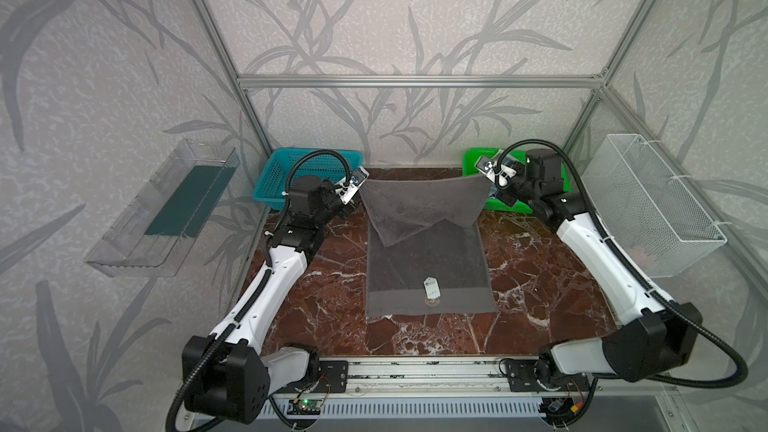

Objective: Fold and stack the towels

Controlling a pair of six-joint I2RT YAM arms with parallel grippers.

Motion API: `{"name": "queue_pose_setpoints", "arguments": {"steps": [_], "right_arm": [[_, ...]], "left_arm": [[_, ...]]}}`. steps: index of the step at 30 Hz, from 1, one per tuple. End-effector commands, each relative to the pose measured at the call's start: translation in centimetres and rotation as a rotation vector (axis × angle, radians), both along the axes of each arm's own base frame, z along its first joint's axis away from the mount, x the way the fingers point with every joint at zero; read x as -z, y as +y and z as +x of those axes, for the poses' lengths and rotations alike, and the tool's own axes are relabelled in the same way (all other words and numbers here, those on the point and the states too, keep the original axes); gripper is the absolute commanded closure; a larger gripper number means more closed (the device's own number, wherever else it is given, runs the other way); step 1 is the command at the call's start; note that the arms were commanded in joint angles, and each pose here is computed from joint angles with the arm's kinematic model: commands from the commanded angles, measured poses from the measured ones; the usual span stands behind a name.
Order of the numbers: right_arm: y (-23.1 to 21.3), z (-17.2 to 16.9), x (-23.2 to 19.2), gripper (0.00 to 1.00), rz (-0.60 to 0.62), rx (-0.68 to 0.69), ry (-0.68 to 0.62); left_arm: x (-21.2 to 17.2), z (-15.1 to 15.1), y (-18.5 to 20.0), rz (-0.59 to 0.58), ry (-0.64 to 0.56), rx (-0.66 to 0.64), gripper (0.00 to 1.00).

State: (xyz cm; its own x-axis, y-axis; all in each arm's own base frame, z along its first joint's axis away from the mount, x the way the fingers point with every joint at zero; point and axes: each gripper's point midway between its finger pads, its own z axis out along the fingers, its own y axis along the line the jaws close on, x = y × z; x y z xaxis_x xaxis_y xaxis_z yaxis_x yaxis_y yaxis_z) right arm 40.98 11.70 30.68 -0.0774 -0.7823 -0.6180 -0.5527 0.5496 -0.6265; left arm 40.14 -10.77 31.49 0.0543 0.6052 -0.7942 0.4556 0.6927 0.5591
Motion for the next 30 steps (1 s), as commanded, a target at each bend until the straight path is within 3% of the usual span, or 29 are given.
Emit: {"name": "queue_pose_setpoints", "arguments": {"steps": [1,7,11,14,18,25,30], "right_arm": [[0.1,-1.4,-3.2,1.0,0.034,-0.022,-0.081],[0.5,1.3,-2.9,1.0,0.034,-0.011,-0.041],[1.7,0.6,-1.2,1.0,0.073,-0.05,0.037],[1.9,-1.8,2.5,1.0,0.029,-0.095,0.104],[2.1,-7.1,7.2,1.0,-0.058,-0.194,0.187],[3.6,-15.2,12.1,1.0,-0.034,-0.343,0.332],[3.2,-18.3,18.3,1.0,-0.228,-0.377,0.486]], "left_arm": [[-4.8,0.6,-0.2,0.013,-0.126,0.03,1.0],[-6.7,5.2,-0.5,0.002,-0.193,0.005,1.0],[-4.2,4.9,-1.7,-0.03,-0.119,0.061,1.0],[-0.8,2.5,-1.7,-0.031,-0.051,0.06,1.0],[5.0,-2.8,-2.5,0.002,0.118,0.111,1.0],[11.3,-11.2,-4.0,0.078,0.418,0.189,1.0],[16.2,-13.8,-4.7,0.145,0.505,0.209,1.0]]}}
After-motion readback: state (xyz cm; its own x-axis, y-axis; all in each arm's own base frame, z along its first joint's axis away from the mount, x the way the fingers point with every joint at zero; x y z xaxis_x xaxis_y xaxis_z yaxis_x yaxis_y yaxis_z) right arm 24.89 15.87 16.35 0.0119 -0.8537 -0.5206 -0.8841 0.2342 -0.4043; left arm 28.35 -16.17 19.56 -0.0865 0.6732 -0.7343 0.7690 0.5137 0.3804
